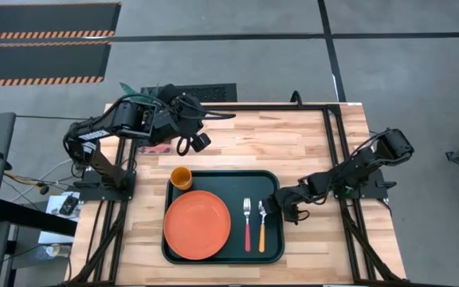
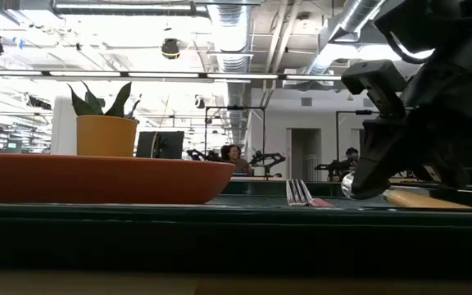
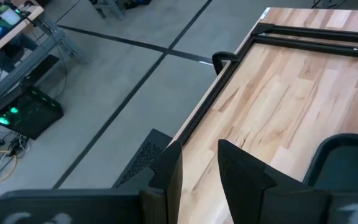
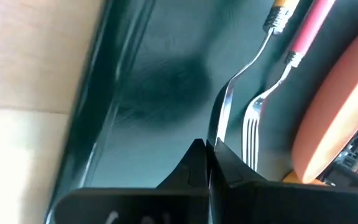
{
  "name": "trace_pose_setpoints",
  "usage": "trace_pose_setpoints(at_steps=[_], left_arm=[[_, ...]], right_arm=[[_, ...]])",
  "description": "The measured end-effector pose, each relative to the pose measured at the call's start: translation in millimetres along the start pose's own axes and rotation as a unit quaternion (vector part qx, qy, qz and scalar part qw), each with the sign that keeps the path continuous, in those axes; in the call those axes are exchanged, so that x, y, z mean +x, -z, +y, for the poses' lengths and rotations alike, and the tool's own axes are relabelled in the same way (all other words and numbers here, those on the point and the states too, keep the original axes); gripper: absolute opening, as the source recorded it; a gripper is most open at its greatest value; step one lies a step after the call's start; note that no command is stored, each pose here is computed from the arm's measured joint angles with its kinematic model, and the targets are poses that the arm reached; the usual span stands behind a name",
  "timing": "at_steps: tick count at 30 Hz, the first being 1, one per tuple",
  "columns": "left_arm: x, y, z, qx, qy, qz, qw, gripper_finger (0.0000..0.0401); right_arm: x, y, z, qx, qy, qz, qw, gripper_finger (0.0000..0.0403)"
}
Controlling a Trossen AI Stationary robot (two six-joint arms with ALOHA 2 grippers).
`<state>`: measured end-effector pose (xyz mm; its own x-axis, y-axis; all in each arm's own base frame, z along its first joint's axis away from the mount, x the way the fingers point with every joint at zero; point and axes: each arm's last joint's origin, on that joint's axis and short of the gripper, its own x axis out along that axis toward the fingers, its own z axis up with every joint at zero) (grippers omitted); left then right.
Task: Pick and place plate/cup/fork/spoon on tray
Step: Put the yellow spoon on the black serving tray, then return to Home Position
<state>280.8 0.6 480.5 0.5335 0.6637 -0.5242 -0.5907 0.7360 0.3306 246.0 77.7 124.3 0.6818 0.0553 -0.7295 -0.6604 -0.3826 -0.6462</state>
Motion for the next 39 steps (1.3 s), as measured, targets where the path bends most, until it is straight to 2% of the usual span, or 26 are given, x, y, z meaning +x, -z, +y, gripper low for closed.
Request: trace_pose_setpoints(at_steps=[9, 18, 31, 39], left_arm=[[0.0, 0.0, 0.0, 0.0, 0.0, 0.0, 1.0, 0.0089], [0.0, 0.0, 0.0, 0.0, 0.0, 0.0, 1.0, 0.0089], [0.0, 0.1, 0.0, 0.004, 0.0, 0.0, 1.0, 0.0089], [0.0, 0.2, -0.4, 0.005, 0.008, 0.002, 1.0, 0.0089]], right_arm=[[0.3, 2.1, -0.4, 0.003, 0.002, 0.007, 1.0, 0.0029], [0.5, 3.8, 0.0, 0.005, 0.001, 0.012, 1.0, 0.0038], [0.2, 4.1, -0.6, 0.006, 0.003, 0.012, 1.0, 0.008], [-5.4, 8.1, -4.4, 0.032, 0.009, 0.056, 0.998, 0.0088]])
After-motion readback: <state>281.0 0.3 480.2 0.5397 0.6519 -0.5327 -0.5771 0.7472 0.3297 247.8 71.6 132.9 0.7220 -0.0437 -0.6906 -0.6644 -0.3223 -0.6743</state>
